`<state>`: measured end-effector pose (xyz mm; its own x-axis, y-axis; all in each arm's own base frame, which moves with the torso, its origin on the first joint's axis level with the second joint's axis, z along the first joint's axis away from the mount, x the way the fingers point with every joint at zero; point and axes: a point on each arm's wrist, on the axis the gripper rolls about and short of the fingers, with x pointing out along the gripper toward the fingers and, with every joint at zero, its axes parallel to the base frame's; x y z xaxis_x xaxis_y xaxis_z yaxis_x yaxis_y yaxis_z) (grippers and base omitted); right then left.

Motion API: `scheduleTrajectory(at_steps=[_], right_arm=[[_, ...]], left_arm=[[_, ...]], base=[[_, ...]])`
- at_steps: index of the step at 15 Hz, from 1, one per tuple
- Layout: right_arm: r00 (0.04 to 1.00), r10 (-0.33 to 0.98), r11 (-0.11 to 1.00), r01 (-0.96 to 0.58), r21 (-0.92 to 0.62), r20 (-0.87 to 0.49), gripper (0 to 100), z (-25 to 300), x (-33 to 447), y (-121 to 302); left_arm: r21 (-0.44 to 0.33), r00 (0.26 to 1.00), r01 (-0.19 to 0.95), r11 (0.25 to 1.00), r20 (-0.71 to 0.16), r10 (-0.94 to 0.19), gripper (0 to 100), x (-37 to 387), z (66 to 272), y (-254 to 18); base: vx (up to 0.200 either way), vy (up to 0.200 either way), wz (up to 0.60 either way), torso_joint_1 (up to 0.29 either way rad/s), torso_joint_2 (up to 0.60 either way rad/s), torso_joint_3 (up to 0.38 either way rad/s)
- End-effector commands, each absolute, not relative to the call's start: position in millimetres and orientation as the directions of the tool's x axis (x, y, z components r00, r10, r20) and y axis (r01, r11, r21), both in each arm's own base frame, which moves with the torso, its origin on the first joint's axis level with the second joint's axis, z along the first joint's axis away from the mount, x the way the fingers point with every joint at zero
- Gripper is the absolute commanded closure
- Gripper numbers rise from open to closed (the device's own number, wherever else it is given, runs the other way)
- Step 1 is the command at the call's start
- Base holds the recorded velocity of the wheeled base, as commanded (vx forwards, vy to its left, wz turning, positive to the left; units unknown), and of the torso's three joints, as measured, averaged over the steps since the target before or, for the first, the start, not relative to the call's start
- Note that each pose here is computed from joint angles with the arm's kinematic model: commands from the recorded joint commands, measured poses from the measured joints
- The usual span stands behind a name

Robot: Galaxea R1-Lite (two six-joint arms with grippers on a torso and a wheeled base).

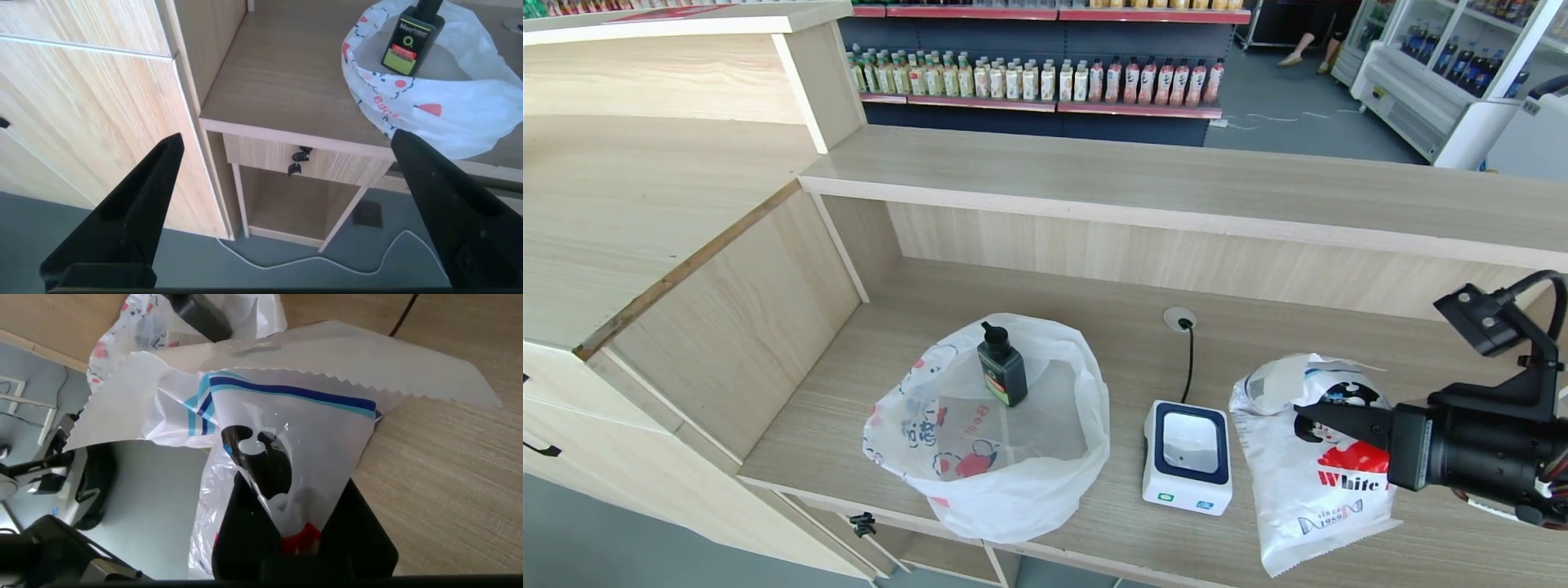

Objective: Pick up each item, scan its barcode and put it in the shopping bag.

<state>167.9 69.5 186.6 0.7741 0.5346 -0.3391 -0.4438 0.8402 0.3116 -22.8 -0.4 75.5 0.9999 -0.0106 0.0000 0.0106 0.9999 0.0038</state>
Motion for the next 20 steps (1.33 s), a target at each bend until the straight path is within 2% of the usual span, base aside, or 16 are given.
scheduleTrajectory(at_steps=[1, 20], right_arm=[[0.775, 0.528, 0.844, -0.436, 0.312, -0.347, 100, 183.8, 167.9, 68.4], [0.767, 0.516, 0.853, -0.420, 0.308, -0.382, 100, 157.0, 201.1, 79.9]], left_arm=[[0.005, 1.000, 0.011, 1.000, 0.000, -0.011, 0, -22.8, 75.5, -0.4], [0.003, 1.000, 0.011, 1.000, 0.000, -0.011, 0, -22.8, 75.5, -0.4]], base=[[0.000, 0.000, 0.00, 0.000, 0.00, 0.000], [0.000, 0.000, 0.00, 0.000, 0.00, 0.000]])
